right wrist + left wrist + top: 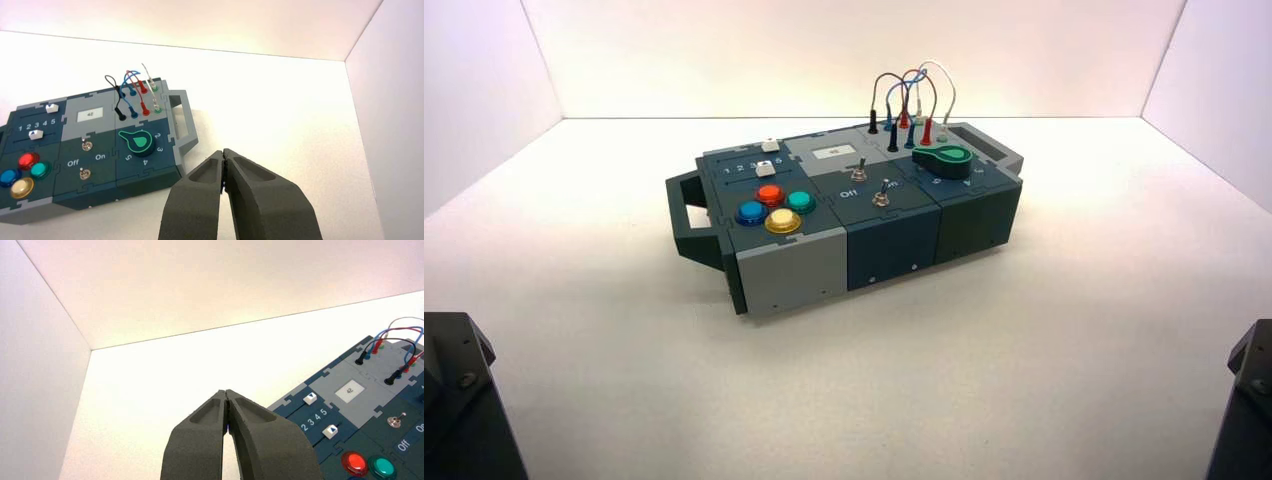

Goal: Flip the bottom switch off with the right gripper.

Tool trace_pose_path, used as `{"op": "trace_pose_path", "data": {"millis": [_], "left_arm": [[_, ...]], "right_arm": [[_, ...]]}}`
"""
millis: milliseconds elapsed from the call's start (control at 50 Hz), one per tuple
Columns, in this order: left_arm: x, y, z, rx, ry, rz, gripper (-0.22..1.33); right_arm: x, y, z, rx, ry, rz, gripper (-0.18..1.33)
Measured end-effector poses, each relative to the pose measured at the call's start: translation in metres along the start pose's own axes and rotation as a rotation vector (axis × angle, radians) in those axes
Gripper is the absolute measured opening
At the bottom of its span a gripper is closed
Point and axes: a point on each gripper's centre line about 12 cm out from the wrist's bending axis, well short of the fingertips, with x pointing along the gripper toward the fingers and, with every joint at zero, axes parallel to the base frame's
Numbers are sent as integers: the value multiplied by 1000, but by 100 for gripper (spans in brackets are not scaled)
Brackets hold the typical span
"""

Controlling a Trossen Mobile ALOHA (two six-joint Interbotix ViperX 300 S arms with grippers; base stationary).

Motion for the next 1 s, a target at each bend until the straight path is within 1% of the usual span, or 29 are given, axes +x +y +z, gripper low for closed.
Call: {"op": "trace_pose_path", "data": {"millis": [300,440,660,680,720,740,800,820,840,900,920,940,960,1000], "left_arm": [[0,0,1,1,-4,1,-16],[3,0,0,4,5,2,-16],[15,-1,-9,2,73,-10,-16],[19,-3,-13,5,104,-22,-16],[22,-6,-16,12,125,-35,-16],[25,-10,-20,18,157,-54,-16],[30,-15,-25,32,206,-83,-16],[34,-20,-29,41,244,-106,-16],[35,-21,-29,42,250,-108,-16],[42,-30,-36,66,320,-150,-16],[46,-37,-40,81,369,-178,-16],[47,-37,-41,83,375,-180,-16],[50,-42,-45,98,413,-203,-16],[54,-48,-51,111,464,-225,-16]], "right_arm": [[0,0,1,0,-3,0,-14],[2,2,0,5,8,11,-14],[9,8,-3,-15,52,42,-14],[11,8,-3,-17,61,44,-14],[13,9,-4,-16,74,46,-14],[14,9,-3,-17,79,47,-14],[19,11,-3,-19,103,52,-14],[19,11,-3,-19,105,52,-14],[22,11,-3,-23,117,53,-14],[24,12,-3,-26,129,54,-14],[25,11,-3,-27,136,52,-14],[27,12,-3,-27,145,54,-14],[28,12,-2,-27,149,52,-14],[28,12,-2,-30,151,53,-14]]}}
